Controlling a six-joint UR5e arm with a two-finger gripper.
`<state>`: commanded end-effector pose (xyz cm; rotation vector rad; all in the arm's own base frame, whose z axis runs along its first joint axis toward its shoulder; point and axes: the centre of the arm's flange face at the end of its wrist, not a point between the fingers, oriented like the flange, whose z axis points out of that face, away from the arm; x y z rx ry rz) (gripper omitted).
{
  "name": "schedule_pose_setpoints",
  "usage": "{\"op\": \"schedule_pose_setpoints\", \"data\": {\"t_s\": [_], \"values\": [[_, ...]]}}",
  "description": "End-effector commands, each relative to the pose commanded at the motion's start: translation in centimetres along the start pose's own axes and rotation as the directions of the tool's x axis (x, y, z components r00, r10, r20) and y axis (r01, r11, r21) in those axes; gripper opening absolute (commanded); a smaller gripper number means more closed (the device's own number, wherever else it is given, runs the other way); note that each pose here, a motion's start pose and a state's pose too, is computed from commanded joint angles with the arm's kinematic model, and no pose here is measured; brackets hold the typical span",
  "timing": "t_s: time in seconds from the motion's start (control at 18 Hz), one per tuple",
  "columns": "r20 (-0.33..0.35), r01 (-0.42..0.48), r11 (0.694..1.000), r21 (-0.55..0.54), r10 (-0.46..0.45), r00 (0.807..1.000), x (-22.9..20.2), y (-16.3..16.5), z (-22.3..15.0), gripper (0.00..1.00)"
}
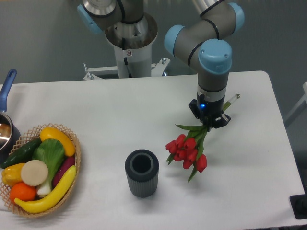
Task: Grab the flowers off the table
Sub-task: 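Lift the grasped tulips up off the table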
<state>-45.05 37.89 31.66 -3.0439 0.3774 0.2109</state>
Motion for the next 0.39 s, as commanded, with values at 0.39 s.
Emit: {"op": "schedule_pose_setpoints", "data": {"t_s": [0.39], "values": [[-0.007,0.003,1.000,-0.010,-0.003,1.000,0.10,0.36,-0.48,0.12]]}}
